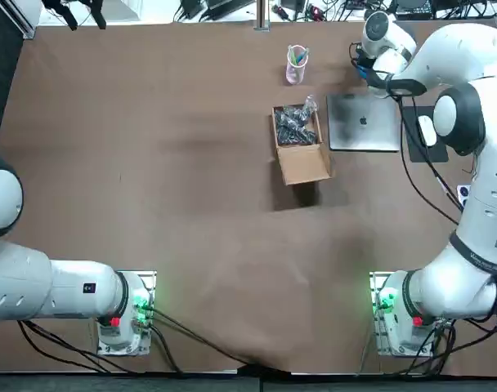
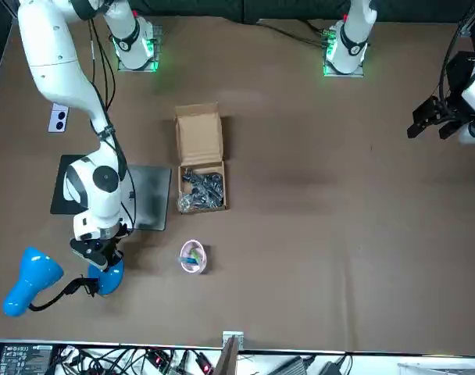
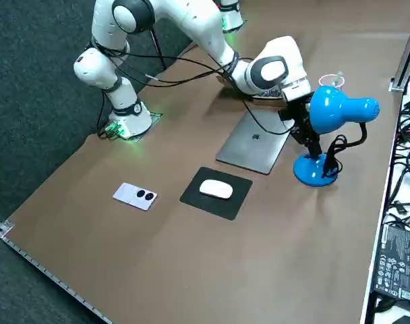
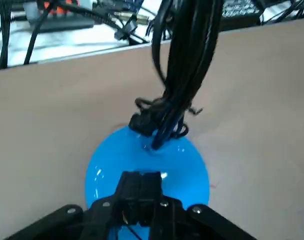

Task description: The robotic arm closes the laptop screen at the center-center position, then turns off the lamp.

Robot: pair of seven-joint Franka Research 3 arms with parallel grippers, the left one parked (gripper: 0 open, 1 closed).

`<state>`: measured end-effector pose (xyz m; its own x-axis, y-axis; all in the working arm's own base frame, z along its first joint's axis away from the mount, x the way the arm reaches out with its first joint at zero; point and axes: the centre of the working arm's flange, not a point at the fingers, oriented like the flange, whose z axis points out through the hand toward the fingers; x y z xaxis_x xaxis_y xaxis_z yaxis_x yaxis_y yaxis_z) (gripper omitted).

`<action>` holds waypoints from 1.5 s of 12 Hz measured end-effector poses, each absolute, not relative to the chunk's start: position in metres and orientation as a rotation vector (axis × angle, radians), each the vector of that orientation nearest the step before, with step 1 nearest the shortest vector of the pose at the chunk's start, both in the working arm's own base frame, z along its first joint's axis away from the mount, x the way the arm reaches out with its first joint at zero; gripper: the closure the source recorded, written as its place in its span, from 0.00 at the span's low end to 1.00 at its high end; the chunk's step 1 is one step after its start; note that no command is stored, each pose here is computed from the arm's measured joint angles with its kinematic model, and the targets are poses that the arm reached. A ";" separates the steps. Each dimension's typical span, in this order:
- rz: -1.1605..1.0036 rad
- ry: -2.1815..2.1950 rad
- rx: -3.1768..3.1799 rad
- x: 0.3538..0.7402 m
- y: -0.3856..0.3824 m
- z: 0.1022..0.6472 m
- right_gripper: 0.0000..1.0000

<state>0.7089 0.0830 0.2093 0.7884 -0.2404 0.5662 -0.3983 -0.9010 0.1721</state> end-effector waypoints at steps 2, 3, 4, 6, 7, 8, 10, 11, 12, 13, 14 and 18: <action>0.808 -0.494 2.676 0.712 0.081 0.221 0.99; 0.809 -0.497 2.664 0.713 0.081 0.227 0.99; 0.809 -0.509 2.633 0.714 0.081 0.243 0.99; 0.812 -0.515 2.611 0.713 0.087 0.262 0.99; 0.810 -0.517 2.603 0.711 0.092 0.271 0.99; 0.805 -0.518 2.595 0.708 0.098 0.279 0.99; 0.780 -0.523 2.583 0.699 0.113 0.295 0.99; 0.760 -0.542 2.583 0.694 0.121 0.302 0.99; 0.729 -0.571 2.586 0.688 0.129 0.311 0.99; 0.693 -0.596 2.590 0.682 0.137 0.320 0.99; 0.659 -0.619 2.599 0.676 0.146 0.328 0.99; 0.525 -0.726 2.643 0.652 0.181 0.361 0.99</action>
